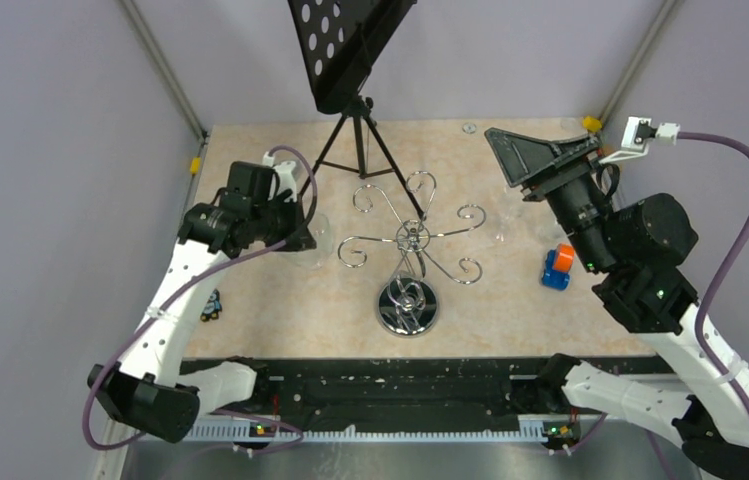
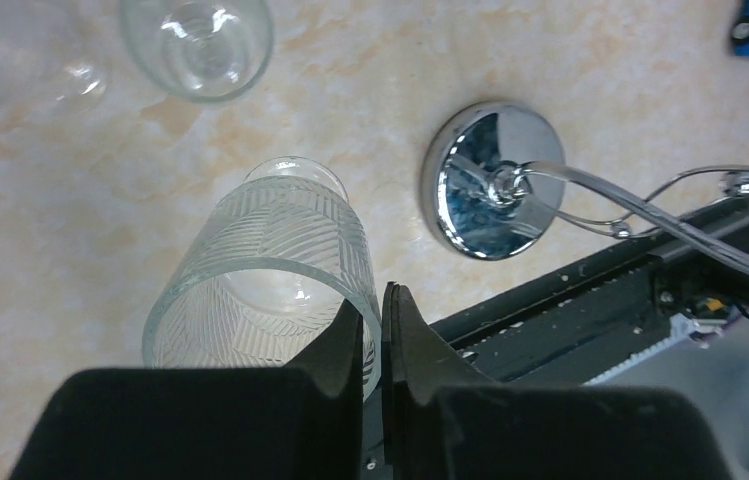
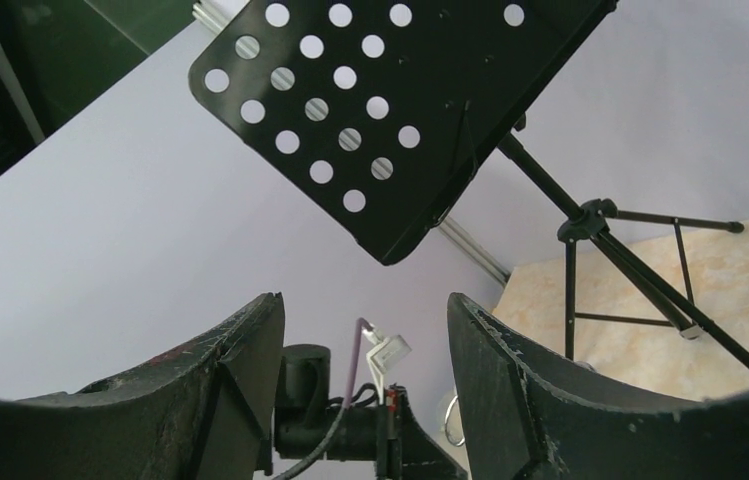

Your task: Take the wine glass off the wine glass rack

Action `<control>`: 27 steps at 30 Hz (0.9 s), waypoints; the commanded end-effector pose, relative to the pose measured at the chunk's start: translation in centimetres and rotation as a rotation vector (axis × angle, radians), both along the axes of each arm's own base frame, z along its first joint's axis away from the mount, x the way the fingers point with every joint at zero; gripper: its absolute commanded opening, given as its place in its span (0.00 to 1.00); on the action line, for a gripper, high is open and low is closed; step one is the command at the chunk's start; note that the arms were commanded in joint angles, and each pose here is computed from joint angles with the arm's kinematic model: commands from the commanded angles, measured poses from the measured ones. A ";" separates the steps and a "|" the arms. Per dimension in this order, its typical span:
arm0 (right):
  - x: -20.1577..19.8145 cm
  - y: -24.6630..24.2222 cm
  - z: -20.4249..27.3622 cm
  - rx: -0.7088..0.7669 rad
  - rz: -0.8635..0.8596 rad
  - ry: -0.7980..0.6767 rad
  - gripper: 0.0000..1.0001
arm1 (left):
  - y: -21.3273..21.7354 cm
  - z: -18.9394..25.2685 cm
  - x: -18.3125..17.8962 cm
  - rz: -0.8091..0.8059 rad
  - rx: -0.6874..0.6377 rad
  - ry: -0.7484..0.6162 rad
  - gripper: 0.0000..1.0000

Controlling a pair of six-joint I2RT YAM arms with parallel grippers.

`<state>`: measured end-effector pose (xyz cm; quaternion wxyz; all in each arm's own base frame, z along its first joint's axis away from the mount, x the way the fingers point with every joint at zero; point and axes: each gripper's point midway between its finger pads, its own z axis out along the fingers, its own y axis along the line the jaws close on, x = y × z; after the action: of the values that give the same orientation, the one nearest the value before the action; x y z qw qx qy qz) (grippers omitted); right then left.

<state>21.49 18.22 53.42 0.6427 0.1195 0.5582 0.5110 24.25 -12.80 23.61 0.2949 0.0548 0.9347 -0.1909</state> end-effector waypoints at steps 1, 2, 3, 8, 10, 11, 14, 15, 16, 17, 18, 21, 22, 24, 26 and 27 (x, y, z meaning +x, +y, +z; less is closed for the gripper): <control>-0.4 -1.3 0.5 0.008 -0.034 -0.019 0.61 | -4.3 2.7 2.4 -0.133 -0.189 -0.084 0.00; -0.4 -1.3 0.5 0.009 -0.035 -0.019 0.61 | -4.7 2.6 2.9 -0.139 -0.200 -0.078 0.00; -0.4 -1.4 0.5 0.011 -0.038 -0.019 0.61 | -5.0 2.4 3.5 -0.135 -0.205 -0.069 0.00; -0.7 -2.0 0.4 0.012 -0.051 -0.017 0.61 | -6.8 1.0 7.4 -0.116 -0.221 -0.027 0.00; -0.8 -2.3 0.3 0.011 -0.061 -0.015 0.61 | -7.5 0.7 8.8 -0.113 -0.219 -0.019 0.00; -0.9 -2.5 0.4 0.011 -0.064 -0.017 0.61 | -7.8 0.6 9.5 -0.107 -0.215 -0.020 0.00; -1.1 -3.1 0.5 0.014 -0.077 -0.019 0.61 | -8.3 -0.4 11.4 -0.080 -0.199 0.003 0.00; -1.2 -3.2 0.4 0.014 -0.080 -0.017 0.61 | -8.4 -0.8 11.9 -0.067 -0.195 0.014 0.00; -1.2 -3.4 0.4 0.012 -0.085 -0.017 0.61 | -8.5 -1.2 12.4 -0.058 -0.190 0.019 0.00; -1.2 -3.6 0.3 0.013 -0.091 -0.016 0.61 | -8.8 -1.6 12.8 -0.052 -0.191 0.022 0.00; -1.3 -3.7 0.2 0.014 -0.094 -0.015 0.61 | -9.0 -2.0 13.2 -0.045 -0.192 0.027 0.00; -1.4 -4.1 0.0 0.016 -0.106 -0.012 0.61 | -9.7 -3.5 14.0 -0.028 -0.186 0.056 0.00; -1.5 -4.3 0.0 0.018 -0.109 -0.011 0.61 | -9.8 -4.0 14.2 -0.019 -0.182 0.066 0.00; -1.5 -4.4 -0.2 0.019 -0.113 -0.007 0.61 | -10.2 -4.8 14.6 -0.010 -0.181 0.077 0.00; -1.5 -4.5 -0.3 0.019 -0.115 -0.005 0.61 | -10.5 -5.3 14.8 -0.005 -0.180 0.084 0.00; -1.6 -4.5 -0.3 0.019 -0.112 -0.005 0.61 | -10.6 -5.6 15.0 -0.001 -0.177 0.087 0.00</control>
<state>19.85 14.40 53.27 0.6623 0.1492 0.5460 0.4910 36.90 -21.95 15.77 0.2097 0.0246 0.9432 -0.2566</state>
